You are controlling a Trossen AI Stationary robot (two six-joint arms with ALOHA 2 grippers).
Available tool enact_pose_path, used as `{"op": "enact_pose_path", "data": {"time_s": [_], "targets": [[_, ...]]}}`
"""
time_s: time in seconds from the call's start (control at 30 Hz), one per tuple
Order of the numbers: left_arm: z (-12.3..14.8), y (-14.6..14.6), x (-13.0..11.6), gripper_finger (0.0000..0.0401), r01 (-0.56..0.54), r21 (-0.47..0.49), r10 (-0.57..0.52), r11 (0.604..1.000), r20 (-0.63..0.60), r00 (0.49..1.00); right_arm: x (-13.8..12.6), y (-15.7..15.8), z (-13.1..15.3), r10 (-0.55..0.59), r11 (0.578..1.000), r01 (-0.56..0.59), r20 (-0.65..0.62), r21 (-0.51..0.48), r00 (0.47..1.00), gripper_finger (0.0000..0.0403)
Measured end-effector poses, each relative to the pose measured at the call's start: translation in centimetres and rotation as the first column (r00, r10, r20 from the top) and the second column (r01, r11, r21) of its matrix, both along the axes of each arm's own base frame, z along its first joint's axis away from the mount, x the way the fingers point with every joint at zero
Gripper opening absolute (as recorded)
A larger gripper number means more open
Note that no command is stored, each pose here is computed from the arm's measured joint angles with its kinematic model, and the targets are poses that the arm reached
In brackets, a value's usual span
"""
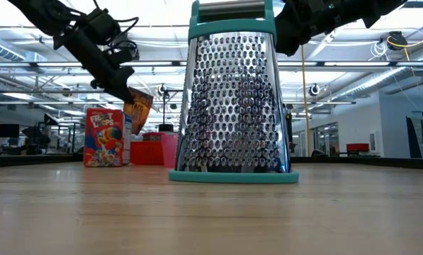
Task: Pick & Place Kitchen Items
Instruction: Put the orange seasoning bag into the red bin
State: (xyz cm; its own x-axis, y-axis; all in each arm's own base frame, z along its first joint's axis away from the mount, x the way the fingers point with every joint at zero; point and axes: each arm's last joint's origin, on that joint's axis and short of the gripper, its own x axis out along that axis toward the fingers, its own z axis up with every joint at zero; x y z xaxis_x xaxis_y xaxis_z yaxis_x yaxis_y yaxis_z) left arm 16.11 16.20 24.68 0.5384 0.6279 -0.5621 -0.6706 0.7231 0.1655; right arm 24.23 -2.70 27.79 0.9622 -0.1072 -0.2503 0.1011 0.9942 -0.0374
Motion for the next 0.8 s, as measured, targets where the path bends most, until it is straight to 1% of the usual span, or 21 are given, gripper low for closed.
{"op": "enact_pose_path", "data": {"time_s": [0.23,0.4,0.6,0.8], "targets": [[0.0,0.2,-0.2,0.0000,0.041,-0.034,-0.040,0.999,0.037,0.999,0.0,0.0,0.0,-0.002,1.000,0.002,0.000,-0.001,1.000,0.0254],[-0.4,0.2,-0.1,0.0000,0.039,-0.059,-0.037,0.998,0.019,0.999,0.0,0.0,0.0,-0.003,1.000,0.003,0.000,-0.001,1.000,0.0254],[-1.8,1.0,0.7,0.0000,0.049,-0.107,-0.051,0.993,-0.011,0.999,0.0,0.0,0.0,-0.003,1.000,0.003,0.000,-0.001,1.000,0.0254],[-2.6,1.9,1.7,0.0000,0.058,-0.081,-0.057,0.995,0.014,0.998,0.0,0.0,0.0,-0.003,1.000,0.003,0.000,-0.001,1.000,0.0254]]}}
